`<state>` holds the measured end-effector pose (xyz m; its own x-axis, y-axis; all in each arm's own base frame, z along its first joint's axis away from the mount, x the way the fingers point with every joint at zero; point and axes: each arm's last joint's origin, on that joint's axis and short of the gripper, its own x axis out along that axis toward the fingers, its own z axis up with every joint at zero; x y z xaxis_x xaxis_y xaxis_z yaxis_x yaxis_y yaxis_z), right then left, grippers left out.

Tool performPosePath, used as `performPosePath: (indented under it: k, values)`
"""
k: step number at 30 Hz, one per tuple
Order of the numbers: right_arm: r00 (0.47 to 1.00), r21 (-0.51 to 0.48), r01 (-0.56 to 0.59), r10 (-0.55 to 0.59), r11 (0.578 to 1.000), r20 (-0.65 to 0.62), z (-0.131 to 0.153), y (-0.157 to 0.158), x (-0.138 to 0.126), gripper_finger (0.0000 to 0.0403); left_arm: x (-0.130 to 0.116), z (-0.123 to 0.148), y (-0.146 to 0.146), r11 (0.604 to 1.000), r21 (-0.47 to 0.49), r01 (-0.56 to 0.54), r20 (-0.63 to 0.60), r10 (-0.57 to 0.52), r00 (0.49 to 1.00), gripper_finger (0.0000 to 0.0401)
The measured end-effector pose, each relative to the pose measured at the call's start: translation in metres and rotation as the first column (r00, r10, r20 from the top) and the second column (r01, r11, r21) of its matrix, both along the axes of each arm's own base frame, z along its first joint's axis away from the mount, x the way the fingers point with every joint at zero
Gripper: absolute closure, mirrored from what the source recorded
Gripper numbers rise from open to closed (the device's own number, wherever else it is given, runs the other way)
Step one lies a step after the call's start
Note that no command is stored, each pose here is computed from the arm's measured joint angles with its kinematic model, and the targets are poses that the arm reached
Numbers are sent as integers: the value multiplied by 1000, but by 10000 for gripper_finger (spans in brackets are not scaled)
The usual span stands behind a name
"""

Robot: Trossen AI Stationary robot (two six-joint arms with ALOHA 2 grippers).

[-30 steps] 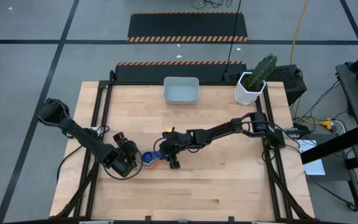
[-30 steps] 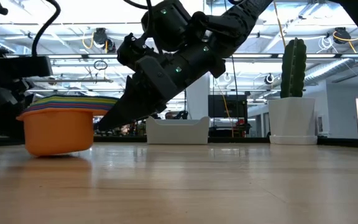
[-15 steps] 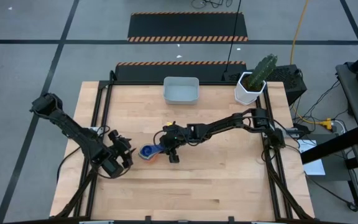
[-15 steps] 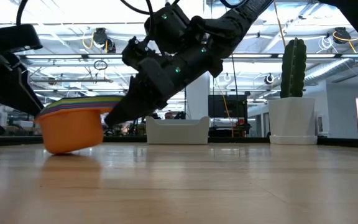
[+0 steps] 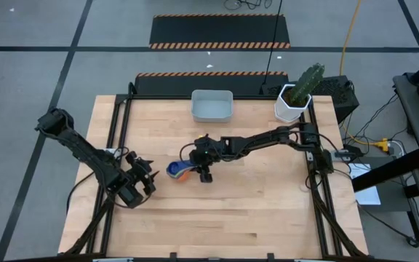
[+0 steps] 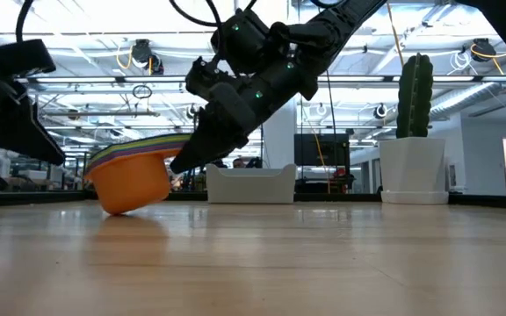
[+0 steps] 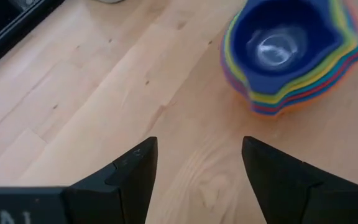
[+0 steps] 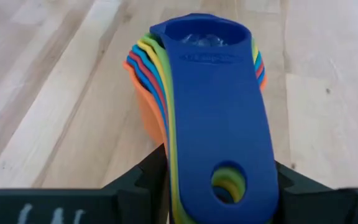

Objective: Nest measuring cups in basket
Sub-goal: Put the nested measuring cups into the gray bin

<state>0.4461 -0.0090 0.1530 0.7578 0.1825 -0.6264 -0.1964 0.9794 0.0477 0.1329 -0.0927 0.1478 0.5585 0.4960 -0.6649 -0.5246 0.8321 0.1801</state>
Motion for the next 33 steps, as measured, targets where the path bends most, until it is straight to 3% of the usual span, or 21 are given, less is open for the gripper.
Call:
performPosePath:
  k: [11, 25, 33]
  values:
    - [999, -3, 0, 0, 1000, -43, -3, 0, -3, 261, -4, -21, 4, 999, -53, -4, 59, 7, 998, 164]
    - [998, -67, 31, -35, 997, -52, -2, 2, -4, 153, 0, -19, 1, 998, -50, 33, 80, -29, 996, 164]
    - [999, -75, -7, 10, 997, 34, 0, 3, -1, 161, 2, -18, 0, 998, -50, 45, 102, -40, 994, 164]
